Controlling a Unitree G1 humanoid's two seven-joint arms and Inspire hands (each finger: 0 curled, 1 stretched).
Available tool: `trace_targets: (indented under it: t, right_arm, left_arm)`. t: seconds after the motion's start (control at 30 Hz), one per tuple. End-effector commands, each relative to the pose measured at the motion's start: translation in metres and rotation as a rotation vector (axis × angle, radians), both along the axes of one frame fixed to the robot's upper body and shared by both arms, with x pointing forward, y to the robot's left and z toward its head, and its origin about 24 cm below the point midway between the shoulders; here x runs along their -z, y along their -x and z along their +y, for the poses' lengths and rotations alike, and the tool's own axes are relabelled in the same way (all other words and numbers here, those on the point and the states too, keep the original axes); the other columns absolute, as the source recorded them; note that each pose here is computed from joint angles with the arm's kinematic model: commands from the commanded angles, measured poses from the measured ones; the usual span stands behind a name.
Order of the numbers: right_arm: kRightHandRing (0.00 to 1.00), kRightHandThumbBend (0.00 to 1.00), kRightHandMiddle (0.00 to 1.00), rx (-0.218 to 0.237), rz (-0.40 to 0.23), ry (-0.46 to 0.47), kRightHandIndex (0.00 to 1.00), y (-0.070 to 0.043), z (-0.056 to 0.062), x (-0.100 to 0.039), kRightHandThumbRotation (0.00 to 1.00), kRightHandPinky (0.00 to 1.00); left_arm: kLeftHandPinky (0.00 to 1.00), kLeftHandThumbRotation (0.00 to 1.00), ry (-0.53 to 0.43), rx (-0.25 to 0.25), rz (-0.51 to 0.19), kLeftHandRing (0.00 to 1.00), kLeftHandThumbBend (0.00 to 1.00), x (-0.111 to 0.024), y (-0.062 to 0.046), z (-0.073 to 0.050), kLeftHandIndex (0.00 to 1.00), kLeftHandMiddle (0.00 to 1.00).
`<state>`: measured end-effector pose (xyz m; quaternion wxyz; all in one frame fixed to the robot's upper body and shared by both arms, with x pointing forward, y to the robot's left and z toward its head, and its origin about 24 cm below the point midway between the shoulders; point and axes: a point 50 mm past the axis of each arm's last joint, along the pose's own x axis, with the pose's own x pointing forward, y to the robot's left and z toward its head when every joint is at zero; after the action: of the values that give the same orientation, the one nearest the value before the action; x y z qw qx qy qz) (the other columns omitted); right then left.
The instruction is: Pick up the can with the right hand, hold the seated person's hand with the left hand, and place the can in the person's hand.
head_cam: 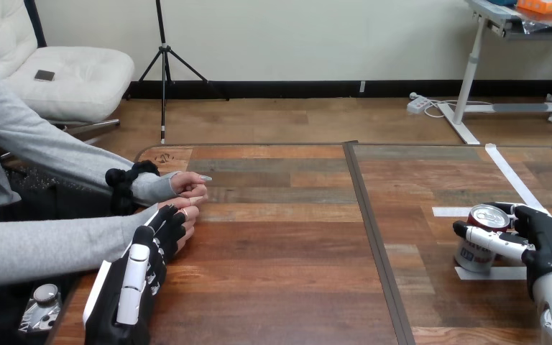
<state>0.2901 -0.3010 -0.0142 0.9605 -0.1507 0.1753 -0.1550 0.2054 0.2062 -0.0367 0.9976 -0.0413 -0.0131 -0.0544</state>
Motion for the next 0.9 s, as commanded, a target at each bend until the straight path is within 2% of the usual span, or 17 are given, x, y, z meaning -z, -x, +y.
trace_targets:
  t: [0.0, 0.37, 0.63, 0.87]
  right_arm:
    - [0.51, 0.72, 0.55, -0.008, -0.036, 0.036, 0.56, -0.008, 0.0001, -0.0099, 0.0, 0.46]
    - [0.43, 0.72, 0.49, -0.006, -0.057, 0.078, 0.51, -0.0084, 0.001, -0.012, 0.0, 0.38]
    - [0.4, 0.7, 0.47, -0.001, -0.096, 0.03, 0.5, -0.009, 0.0021, -0.0137, 0.0, 0.36]
    - [0.41, 0.71, 0.47, 0.001, -0.097, 0.034, 0.49, -0.0091, 0.0007, -0.0145, 0.0, 0.37]
  left_arm:
    - [0.95, 1.0, -0.021, 0.026, -0.103, 0.91, 0.56, -0.0209, -0.0166, -0.0023, 0.89, 0.89]
    - [0.95, 1.0, -0.019, 0.025, -0.106, 0.9, 0.56, -0.0211, -0.0168, -0.0027, 0.88, 0.88]
    - [0.94, 1.0, -0.022, 0.029, -0.105, 0.9, 0.55, -0.0214, -0.0166, -0.0027, 0.88, 0.88]
    - [0.94, 1.0, -0.02, 0.027, -0.104, 0.9, 0.56, -0.0214, -0.0166, -0.0027, 0.88, 0.88]
